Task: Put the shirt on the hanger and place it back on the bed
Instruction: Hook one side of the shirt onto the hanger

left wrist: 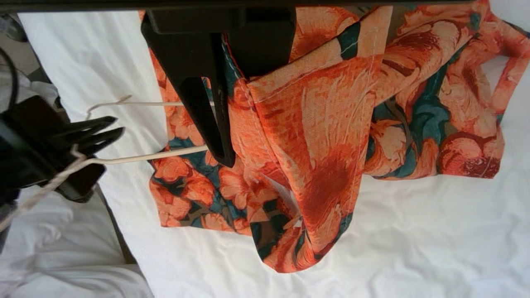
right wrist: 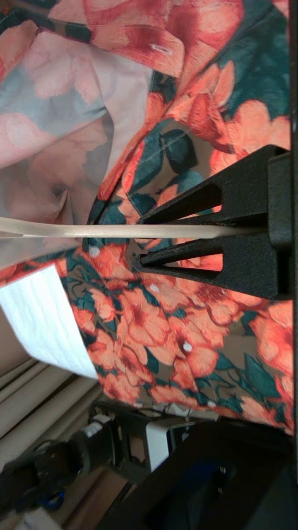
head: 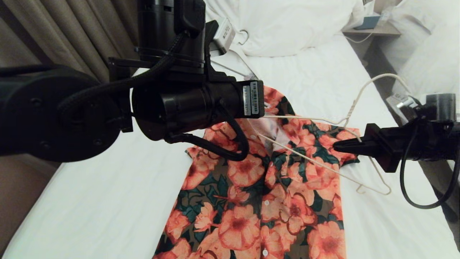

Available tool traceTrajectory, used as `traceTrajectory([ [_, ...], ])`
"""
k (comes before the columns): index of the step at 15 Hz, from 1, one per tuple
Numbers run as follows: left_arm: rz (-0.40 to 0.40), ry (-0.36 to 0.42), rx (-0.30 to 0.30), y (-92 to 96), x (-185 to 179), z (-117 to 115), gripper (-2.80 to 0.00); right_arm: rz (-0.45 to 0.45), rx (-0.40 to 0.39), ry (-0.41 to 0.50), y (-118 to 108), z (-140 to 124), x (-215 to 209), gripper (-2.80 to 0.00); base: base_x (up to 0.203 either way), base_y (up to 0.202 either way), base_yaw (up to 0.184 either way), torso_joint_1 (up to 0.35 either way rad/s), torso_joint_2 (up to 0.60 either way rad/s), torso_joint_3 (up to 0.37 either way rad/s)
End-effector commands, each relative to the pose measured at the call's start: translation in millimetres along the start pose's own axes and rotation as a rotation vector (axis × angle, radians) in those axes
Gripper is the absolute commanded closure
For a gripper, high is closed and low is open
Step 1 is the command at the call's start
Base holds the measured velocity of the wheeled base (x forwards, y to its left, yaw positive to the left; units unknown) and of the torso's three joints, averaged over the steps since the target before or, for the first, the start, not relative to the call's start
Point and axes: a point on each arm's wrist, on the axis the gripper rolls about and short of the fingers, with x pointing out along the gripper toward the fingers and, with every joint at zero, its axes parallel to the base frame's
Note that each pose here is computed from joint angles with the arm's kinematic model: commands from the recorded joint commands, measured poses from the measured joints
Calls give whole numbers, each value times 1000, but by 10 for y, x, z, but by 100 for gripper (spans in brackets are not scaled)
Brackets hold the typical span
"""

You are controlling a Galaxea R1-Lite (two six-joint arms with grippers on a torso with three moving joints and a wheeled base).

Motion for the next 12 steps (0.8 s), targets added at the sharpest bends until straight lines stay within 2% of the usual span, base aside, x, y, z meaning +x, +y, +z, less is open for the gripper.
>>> traceTrajectory([
  [1, -7, -4, 1, -62, -22, 0, 0, 8, -8, -3, -37, 4, 22, 0, 0, 0, 0, 0, 0, 0],
  [4, -48, -6, 7, -223, -32, -20, 0, 28, -6, -3, -49, -1, 100, 0, 0, 0, 0, 0, 0, 0],
  [7, -103, 11, 23, -537, 3, -117, 0, 70, -34, -11, -22, 89, 238, 0, 0, 0, 0, 0, 0, 0],
  [9, -148, 28, 42, -768, -3, -199, 0, 89, -22, -15, 41, 164, 283, 0, 0, 0, 0, 0, 0, 0],
  [12, -197, 14, 78, -1046, -88, -222, 0, 114, -15, -17, 101, 197, 349, 0, 0, 0, 0, 0, 0, 0],
])
